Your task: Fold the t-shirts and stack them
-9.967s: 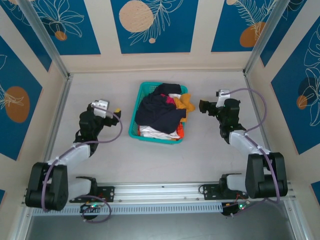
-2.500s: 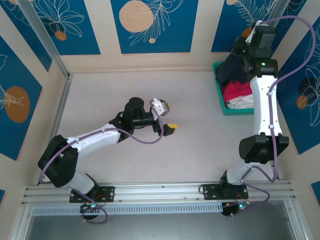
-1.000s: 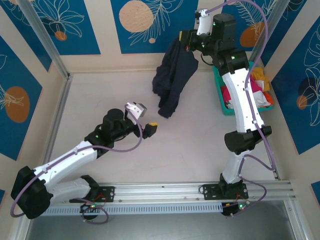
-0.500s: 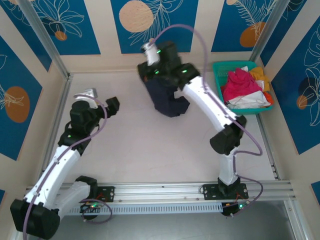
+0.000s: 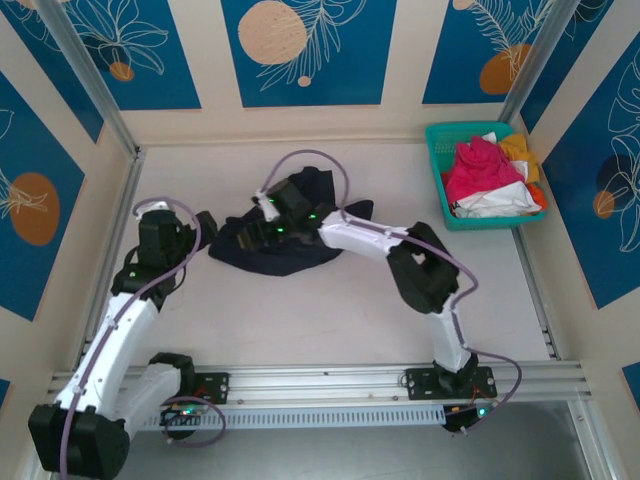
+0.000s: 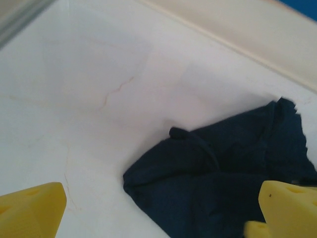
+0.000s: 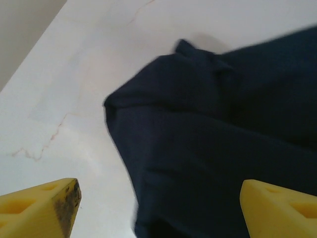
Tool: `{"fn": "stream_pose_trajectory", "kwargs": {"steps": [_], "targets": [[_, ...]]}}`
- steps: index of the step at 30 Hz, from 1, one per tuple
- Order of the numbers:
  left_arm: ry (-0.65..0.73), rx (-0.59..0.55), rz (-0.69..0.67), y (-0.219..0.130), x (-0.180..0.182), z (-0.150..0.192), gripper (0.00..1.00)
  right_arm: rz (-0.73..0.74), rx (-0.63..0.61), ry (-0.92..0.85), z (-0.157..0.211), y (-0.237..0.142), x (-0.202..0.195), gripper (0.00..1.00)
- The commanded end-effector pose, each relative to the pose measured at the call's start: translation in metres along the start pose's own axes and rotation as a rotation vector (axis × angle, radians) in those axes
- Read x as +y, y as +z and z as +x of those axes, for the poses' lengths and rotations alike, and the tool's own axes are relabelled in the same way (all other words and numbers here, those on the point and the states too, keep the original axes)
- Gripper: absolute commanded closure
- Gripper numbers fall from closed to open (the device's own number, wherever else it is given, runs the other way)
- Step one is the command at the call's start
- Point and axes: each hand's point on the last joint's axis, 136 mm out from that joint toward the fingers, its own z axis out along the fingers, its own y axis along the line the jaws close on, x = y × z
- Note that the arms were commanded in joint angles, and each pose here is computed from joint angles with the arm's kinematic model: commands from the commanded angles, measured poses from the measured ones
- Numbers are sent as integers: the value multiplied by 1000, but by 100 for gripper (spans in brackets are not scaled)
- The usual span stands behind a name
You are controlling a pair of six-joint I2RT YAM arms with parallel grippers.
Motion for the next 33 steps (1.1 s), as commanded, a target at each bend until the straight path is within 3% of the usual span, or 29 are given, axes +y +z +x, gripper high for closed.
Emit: {"fn": "stream_pose_trajectory", "kwargs": {"steps": [1, 5, 9, 16, 21, 26, 33], "targets": [[57, 88, 25, 15, -24, 22, 0, 42, -280, 73, -51, -66, -17, 17], [209, 172, -28, 39, -59, 34, 0, 167, -311, 228, -19, -95, -76, 20], [351, 251, 10, 68, -108, 50, 0, 241, -324, 335, 4, -122, -115, 22], [500, 444, 48, 114, -151, 93, 0, 315, -311, 390, 26, -139, -144, 22], [561, 568, 51, 135, -157, 127, 2, 376, -263, 469, 44, -136, -168, 22], [565, 601, 13, 143, -145, 142, 30, 389, -192, 525, 59, -123, -182, 23], [547, 585, -4, 141, -135, 147, 87, 388, -121, 574, 75, -102, -199, 22]]}}
